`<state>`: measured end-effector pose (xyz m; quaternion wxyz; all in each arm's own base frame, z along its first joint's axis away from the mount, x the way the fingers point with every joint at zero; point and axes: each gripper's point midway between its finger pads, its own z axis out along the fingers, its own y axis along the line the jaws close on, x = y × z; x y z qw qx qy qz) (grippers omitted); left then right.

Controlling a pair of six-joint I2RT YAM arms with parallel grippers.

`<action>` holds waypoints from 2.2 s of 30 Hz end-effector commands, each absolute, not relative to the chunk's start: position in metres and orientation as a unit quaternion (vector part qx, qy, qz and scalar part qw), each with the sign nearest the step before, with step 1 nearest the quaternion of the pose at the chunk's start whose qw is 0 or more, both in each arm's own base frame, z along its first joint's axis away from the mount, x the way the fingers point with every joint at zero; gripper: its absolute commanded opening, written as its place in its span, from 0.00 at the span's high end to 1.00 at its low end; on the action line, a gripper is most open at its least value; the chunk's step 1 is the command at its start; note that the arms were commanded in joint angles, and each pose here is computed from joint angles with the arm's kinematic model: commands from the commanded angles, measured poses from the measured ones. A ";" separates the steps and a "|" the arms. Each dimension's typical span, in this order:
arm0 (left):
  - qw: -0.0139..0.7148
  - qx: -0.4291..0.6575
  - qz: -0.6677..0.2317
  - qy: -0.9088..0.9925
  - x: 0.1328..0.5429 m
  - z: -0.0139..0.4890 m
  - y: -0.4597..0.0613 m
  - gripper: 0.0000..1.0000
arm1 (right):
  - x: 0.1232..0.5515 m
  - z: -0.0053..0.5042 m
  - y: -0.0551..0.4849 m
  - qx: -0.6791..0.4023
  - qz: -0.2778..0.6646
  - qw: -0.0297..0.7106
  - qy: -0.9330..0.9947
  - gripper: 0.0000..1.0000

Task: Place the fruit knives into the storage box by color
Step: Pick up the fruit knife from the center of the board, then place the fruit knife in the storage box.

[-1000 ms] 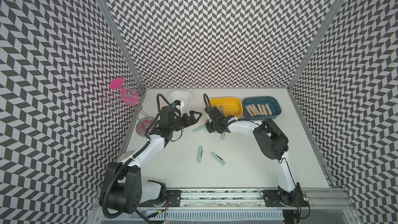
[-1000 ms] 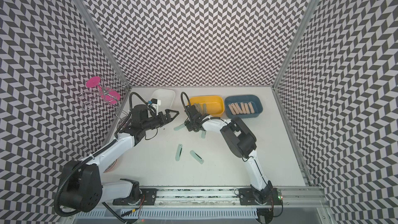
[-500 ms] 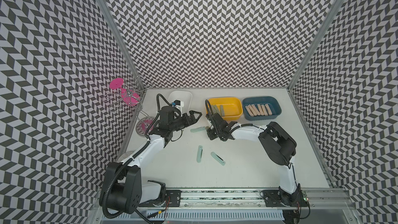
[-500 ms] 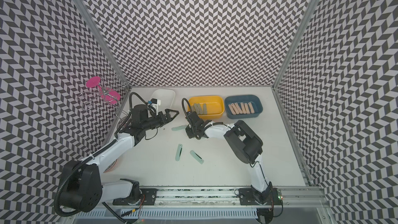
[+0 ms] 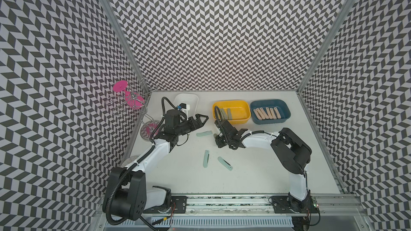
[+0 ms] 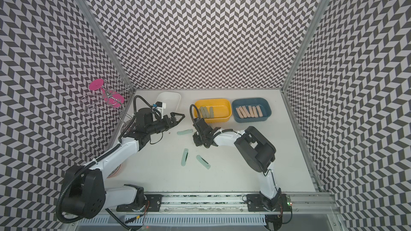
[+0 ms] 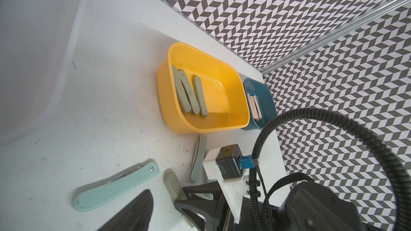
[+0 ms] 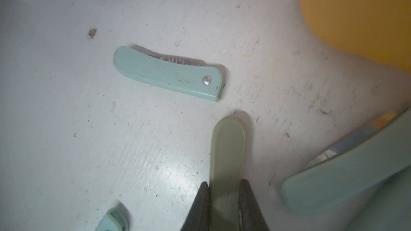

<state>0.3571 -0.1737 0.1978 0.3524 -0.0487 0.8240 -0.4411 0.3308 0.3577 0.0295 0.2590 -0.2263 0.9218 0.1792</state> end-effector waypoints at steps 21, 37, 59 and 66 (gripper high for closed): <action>0.372 -0.040 -0.449 0.812 0.374 0.217 -0.177 0.00 | 0.360 0.168 0.354 -0.176 0.233 0.383 0.877 0.84; 0.375 -0.031 -0.454 0.808 0.390 0.227 -0.188 0.00 | 0.480 0.210 0.259 -0.054 0.185 0.474 0.859 0.84; 0.368 -0.031 -0.438 0.820 0.407 0.217 -0.194 0.00 | 0.546 0.069 0.237 -0.026 0.128 0.384 0.914 0.85; 0.362 -0.029 -0.431 0.826 0.412 0.210 -0.201 0.00 | 0.550 0.052 0.238 -0.024 0.128 0.370 0.920 0.78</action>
